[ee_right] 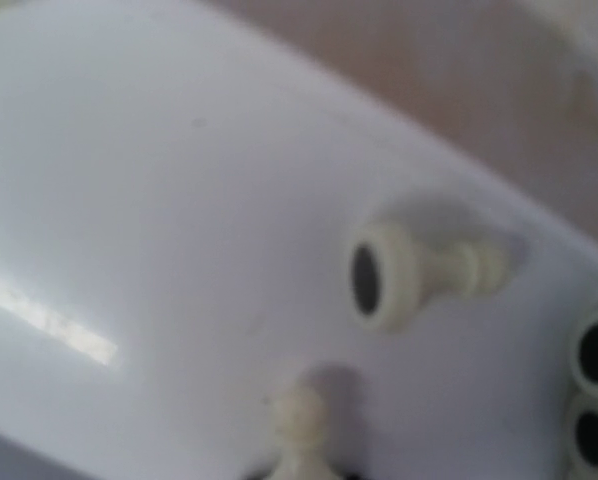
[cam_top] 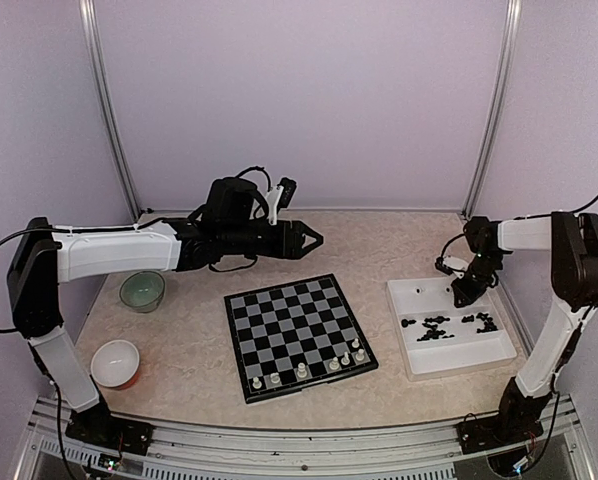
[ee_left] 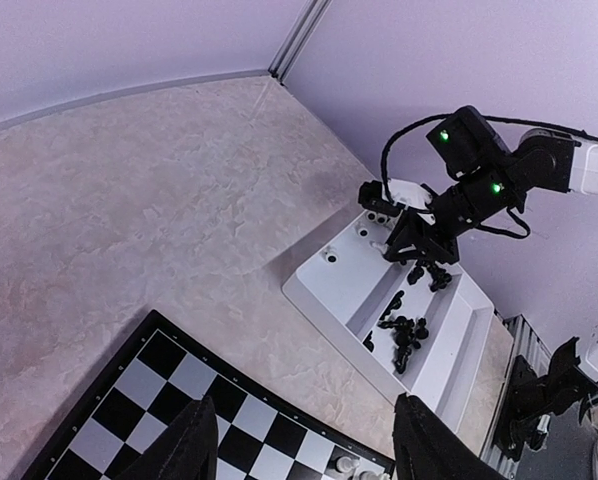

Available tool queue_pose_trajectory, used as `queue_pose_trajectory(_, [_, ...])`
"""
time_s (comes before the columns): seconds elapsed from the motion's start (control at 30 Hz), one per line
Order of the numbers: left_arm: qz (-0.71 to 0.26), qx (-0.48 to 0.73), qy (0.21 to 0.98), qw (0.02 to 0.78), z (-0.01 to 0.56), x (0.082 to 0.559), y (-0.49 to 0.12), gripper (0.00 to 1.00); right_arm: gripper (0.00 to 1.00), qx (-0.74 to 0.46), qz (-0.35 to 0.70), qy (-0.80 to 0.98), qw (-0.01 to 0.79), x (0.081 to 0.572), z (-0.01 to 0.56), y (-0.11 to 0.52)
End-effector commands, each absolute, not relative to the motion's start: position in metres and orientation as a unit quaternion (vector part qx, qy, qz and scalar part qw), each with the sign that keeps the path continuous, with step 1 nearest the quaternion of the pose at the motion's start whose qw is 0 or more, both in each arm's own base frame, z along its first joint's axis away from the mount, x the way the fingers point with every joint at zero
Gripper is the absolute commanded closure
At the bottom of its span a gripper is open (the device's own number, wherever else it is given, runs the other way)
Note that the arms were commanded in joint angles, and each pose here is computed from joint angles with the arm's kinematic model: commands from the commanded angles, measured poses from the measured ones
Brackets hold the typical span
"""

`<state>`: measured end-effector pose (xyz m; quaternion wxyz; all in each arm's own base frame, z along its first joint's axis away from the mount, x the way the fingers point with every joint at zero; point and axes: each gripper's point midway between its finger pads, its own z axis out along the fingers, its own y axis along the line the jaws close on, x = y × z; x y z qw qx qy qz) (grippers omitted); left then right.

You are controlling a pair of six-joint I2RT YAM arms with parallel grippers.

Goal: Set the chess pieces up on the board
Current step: Pick up the chess pile from the storage box, then pick up the pawn from the chess pile.

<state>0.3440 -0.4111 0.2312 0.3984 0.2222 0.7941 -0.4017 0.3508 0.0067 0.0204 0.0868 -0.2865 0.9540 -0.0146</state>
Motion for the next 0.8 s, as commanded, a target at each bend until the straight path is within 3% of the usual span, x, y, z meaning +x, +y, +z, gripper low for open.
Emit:
queue_pose_trajectory(0.0, [-0.407, 0.232, 0.789, 0.398, 0.233, 0.343, -0.416, 0.4, 0.95, -0.277, -0.001, 0.959, 0.062, 0.343, 0.014, 0.009])
queue_pose_trajectory(0.03, [-0.408, 0.232, 0.788, 0.398, 0.233, 0.343, -0.416, 0.4, 1.0, -0.277, 0.006, 0.959, 0.065, 0.343, 0.016, 0.011])
queue_pose_trajectory(0.27, [-0.437, 0.23, 0.776, 0.392, 0.238, 0.339, -0.425, 0.4, 1.0, -0.303, 0.071, 0.937, 0.156, 0.366, 0.081, 0.043])
queue_pose_trajectory(0.4, [-0.471, 0.223, 0.767, 0.375, 0.238, 0.335, -0.434, 0.4, 1.0, -0.373, 0.131, 0.892, 0.218, 0.364, 0.132, 0.097])
queue_pose_trajectory(0.53, [-0.512, 0.212, 0.754, 0.352, 0.239, 0.329, -0.445, 0.4, 1.0, -0.464, 0.185, 0.826, 0.261, 0.34, 0.171, 0.167])
queue_pose_trajectory(0.77, [-0.567, 0.209, 0.737, 0.303, 0.234, 0.318, -0.467, 0.43, 1.0, -0.569, 0.181, 0.748, 0.289, 0.306, 0.196, 0.245])
